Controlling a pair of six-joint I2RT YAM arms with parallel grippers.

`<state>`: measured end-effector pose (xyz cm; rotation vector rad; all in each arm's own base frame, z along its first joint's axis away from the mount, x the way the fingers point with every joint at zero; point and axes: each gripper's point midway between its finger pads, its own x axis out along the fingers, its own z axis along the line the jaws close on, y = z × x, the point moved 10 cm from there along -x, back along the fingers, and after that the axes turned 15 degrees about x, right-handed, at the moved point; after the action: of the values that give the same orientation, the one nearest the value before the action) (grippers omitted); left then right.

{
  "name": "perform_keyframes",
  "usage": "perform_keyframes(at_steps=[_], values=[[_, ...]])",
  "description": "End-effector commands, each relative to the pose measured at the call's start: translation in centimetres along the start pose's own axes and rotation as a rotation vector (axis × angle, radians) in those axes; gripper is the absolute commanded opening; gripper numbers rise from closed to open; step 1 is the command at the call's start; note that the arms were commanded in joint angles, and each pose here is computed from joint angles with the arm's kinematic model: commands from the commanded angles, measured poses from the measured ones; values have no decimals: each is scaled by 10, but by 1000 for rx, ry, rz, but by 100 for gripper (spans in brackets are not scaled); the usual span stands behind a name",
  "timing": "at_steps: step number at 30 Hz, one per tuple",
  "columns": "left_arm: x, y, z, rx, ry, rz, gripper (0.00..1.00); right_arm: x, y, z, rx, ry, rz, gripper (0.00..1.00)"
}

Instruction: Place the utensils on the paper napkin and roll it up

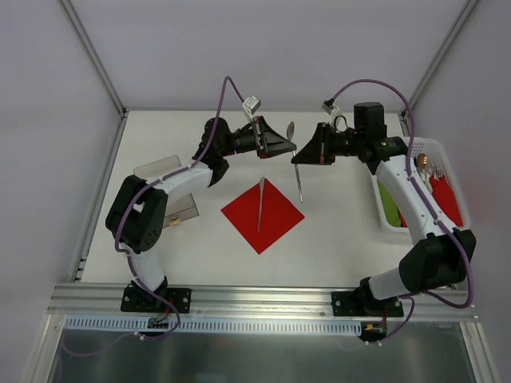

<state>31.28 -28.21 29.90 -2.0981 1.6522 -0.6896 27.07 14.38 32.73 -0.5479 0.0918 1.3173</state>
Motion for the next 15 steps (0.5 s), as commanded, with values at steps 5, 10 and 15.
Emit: perform_keyframes(at_steps=[5,10,15], values=[[-35,-16,0,36,-174,-80,47,8,4,-5,27,179,-115,0],[-104,-26,-10,52,-568,-184,99,41,15,-17,53,427,-127,0],[-173,-33,-33,111,-917,-392,99,86,25,-37,114,610,-71,0]])
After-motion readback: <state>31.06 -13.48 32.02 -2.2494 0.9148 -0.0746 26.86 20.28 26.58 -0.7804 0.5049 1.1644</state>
